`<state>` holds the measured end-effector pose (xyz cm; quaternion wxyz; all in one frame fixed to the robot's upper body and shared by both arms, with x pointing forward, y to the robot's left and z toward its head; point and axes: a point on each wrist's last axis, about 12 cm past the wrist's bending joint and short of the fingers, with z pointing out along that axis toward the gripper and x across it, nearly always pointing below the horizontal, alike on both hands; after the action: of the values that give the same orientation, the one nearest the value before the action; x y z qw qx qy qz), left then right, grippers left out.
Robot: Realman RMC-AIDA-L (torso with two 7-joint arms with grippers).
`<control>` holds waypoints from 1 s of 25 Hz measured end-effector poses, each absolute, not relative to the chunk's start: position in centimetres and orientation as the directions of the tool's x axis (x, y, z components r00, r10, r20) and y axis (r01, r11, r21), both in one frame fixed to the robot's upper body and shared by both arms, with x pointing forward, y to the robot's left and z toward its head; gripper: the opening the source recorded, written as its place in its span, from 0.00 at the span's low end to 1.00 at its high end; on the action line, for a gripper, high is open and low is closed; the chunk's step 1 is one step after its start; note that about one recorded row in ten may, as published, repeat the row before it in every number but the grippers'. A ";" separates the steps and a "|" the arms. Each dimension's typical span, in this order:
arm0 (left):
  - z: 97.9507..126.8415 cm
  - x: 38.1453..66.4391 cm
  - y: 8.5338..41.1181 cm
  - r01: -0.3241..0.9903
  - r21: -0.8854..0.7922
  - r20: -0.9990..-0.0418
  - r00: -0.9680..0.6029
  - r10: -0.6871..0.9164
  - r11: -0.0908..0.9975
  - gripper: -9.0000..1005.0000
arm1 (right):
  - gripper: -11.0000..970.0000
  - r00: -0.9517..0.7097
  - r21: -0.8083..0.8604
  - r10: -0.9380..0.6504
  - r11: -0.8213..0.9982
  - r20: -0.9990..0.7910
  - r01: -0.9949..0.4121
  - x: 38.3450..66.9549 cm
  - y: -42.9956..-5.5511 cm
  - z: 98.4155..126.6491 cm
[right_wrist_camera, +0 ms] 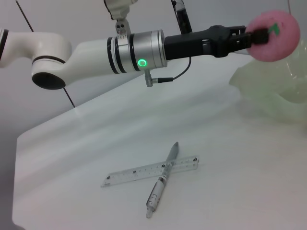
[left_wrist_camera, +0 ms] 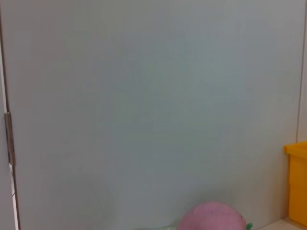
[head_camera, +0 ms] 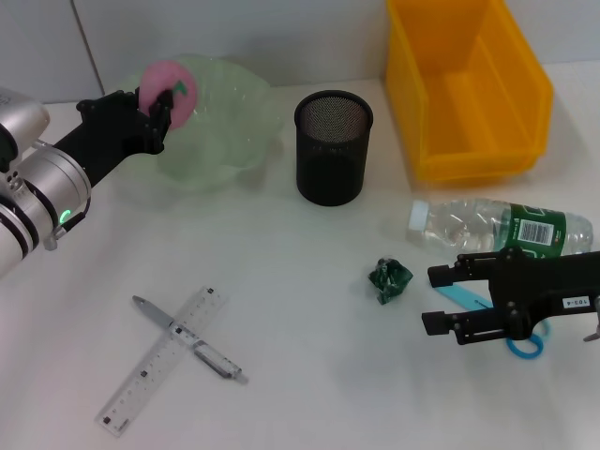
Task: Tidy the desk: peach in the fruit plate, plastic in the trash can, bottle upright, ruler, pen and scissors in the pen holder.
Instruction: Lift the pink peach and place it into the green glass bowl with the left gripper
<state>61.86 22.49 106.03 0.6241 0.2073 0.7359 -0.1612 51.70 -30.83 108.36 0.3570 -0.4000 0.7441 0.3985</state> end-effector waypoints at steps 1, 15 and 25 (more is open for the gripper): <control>106.0 61.9 22.5 0.506 0.021 -0.985 -0.135 0.104 0.862 0.14 | 0.77 -0.425 0.307 -0.311 0.363 -0.850 -0.880 51.7 -30.8 108.4; 106.1 61.8 22.3 0.514 0.002 -0.986 -0.143 0.088 0.858 0.66 | 0.77 -0.427 0.310 -0.310 0.363 -0.850 -0.879 51.7 -30.8 108.3; 108.0 60.5 21.7 0.638 -0.177 -0.984 -0.139 -0.114 0.749 0.79 | 0.77 -0.425 0.308 -0.308 0.364 -0.851 -0.879 51.6 -30.9 108.3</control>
<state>60.46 21.66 107.95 0.6282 0.1891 0.6928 -0.2993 51.63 -30.90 108.31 0.3582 -0.3987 0.7442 0.3985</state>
